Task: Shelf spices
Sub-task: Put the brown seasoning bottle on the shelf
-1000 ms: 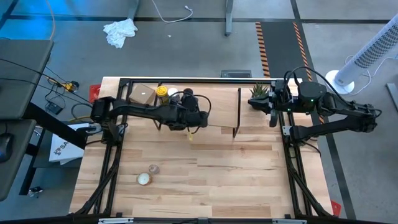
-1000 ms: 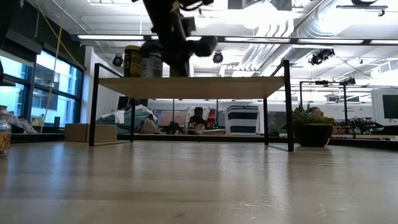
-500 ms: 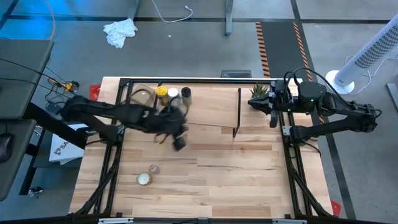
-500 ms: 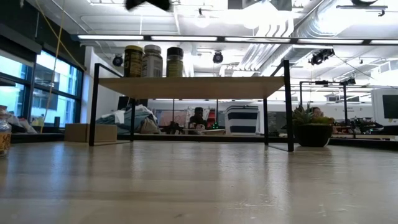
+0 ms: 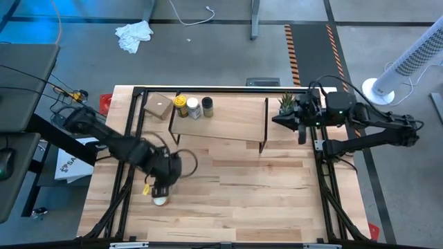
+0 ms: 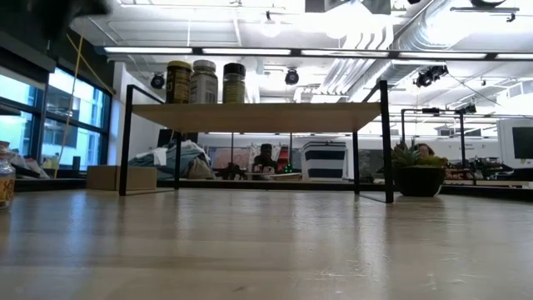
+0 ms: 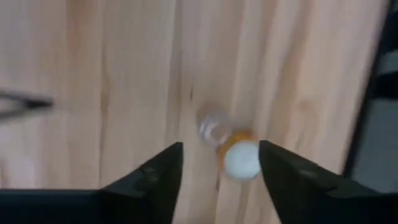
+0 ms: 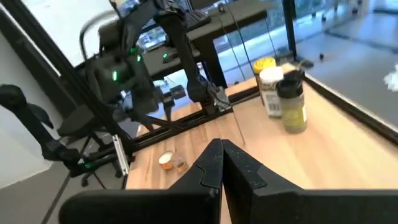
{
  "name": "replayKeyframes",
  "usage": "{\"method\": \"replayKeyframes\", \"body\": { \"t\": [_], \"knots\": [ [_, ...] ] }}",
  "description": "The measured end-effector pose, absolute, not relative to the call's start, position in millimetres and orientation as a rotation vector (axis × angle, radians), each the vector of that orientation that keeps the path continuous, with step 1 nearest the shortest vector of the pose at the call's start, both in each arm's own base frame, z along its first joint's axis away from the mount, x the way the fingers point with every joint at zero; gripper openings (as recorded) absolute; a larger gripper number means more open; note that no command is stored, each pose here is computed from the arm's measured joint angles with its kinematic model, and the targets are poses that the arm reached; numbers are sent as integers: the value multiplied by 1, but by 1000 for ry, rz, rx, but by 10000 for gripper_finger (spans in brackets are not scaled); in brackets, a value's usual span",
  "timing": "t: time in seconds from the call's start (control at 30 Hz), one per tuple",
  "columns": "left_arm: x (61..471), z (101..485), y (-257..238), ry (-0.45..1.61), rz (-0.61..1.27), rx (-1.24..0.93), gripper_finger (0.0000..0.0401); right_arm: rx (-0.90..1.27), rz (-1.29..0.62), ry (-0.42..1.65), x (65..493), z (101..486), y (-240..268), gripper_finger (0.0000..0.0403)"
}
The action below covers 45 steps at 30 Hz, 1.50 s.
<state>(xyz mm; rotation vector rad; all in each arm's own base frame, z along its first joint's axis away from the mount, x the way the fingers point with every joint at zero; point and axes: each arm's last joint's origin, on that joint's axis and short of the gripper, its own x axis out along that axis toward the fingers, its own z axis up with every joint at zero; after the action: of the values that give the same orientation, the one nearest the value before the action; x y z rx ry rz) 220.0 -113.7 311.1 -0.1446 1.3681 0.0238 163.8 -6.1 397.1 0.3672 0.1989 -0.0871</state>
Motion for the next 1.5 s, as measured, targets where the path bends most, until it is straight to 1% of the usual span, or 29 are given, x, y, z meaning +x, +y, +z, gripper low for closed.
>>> {"method": "replayKeyframes", "body": {
  "t": [0.13,0.2,0.3,0.43,0.57,0.73,0.83,0.97,1.17,1.33,1.5],
  "knots": [
    [199,267,-129,1510,87,-150,253,422,-83,243,176,391,-4,0],
    [192,251,-138,1526,52,-175,272,450,-87,268,184,386,-3,0],
    [188,239,-152,1480,-12,-174,292,497,-101,303,195,380,-3,0],
    [187,241,-163,1375,-45,-156,307,541,-115,336,205,374,-4,0],
    [188,241,-164,1313,-24,-118,312,563,-128,349,209,371,-4,0],
    [188,229,-156,1322,15,-45,312,538,-146,343,209,371,-4,0],
    [191,222,-150,1321,31,-46,312,504,-160,340,209,371,-5,0],
    [194,211,-146,1339,-43,-56,312,458,-153,343,209,371,-5,0],
    [195,200,-140,1349,-59,-53,312,431,-144,346,209,371,-5,0],
    [195,187,-136,1371,-59,-93,312,404,-136,349,209,371,-5,0],
    [204,178,-142,1344,-81,-71,312,393,-134,350,209,371,-5,0]
  ]
}}
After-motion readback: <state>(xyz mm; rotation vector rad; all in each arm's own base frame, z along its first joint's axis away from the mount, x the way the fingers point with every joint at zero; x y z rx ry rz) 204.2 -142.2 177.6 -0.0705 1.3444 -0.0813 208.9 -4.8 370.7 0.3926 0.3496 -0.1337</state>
